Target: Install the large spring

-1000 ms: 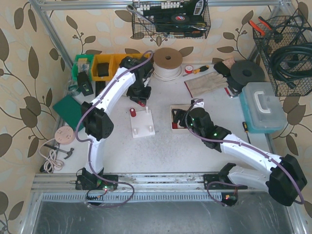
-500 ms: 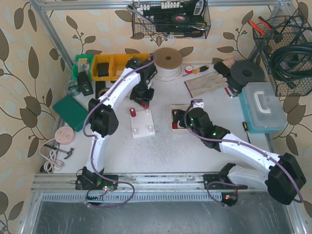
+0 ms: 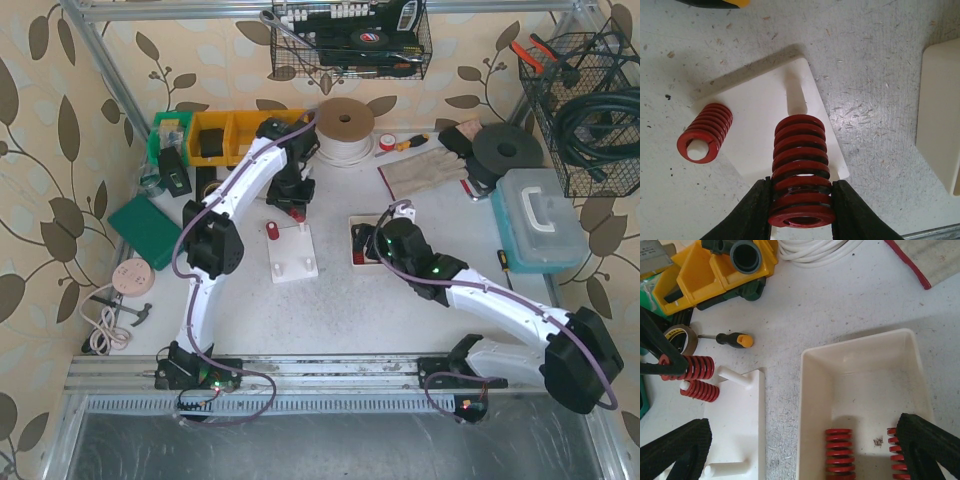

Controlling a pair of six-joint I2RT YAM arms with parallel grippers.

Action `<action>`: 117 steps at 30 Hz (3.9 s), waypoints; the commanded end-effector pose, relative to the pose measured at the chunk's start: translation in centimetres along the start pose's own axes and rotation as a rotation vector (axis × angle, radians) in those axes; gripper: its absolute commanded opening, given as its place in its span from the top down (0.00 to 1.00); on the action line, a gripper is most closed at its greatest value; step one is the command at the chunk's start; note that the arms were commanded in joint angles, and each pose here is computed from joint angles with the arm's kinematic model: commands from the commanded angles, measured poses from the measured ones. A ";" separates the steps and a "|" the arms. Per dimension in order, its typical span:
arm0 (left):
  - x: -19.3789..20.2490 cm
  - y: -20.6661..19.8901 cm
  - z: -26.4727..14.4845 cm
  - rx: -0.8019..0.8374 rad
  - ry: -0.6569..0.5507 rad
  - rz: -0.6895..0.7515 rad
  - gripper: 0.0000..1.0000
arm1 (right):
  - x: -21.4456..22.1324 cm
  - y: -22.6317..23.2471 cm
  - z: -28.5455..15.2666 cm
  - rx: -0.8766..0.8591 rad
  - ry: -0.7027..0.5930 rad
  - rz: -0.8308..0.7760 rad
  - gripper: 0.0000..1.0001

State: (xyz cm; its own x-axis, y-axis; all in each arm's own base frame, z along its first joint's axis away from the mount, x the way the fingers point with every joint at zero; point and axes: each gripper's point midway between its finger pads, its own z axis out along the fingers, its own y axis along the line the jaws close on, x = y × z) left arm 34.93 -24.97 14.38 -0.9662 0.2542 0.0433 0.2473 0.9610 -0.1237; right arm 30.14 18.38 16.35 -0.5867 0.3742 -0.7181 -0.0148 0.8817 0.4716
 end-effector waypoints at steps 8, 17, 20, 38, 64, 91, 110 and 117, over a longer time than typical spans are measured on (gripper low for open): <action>-0.6 -0.1 -0.3 0.049 0.008 0.003 1.00 | -0.5 0.3 0.1 0.027 0.005 0.001 0.00; -0.7 -0.3 0.8 0.055 0.031 -0.001 1.00 | -0.7 0.3 0.0 0.021 -0.006 0.006 0.00; -0.7 0.1 1.3 0.041 0.051 -0.008 1.00 | -0.7 0.3 0.0 0.019 -0.009 0.004 0.00; -0.9 0.2 4.0 0.092 0.126 -0.046 1.00 | -0.7 0.5 0.1 0.009 -0.009 0.002 0.01; -1.4 0.7 5.5 0.053 0.153 -0.099 0.79 | -0.7 0.7 -0.1 -0.010 -0.014 0.009 0.02; 0.4 -0.7 -5.6 0.064 -0.346 -0.064 0.38 | 0.2 -1.3 -0.4 0.093 0.155 0.009 0.04; 6.7 -0.1 -4.8 0.354 -0.820 0.004 0.38 | 0.2 -8.2 1.8 0.313 0.587 0.081 0.17; 6.5 0.1 -4.5 0.411 -0.801 0.002 0.38 | 1.2 -8.6 3.8 0.383 0.668 -0.034 0.32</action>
State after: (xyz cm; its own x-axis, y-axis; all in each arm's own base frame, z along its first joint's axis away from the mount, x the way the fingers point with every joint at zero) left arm 28.70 -22.28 18.29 -0.7802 -0.0402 -0.6243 0.3085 0.8434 -0.4398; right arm 32.61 11.71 9.67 -0.9271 0.2896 -0.2379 0.2369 0.9447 0.2266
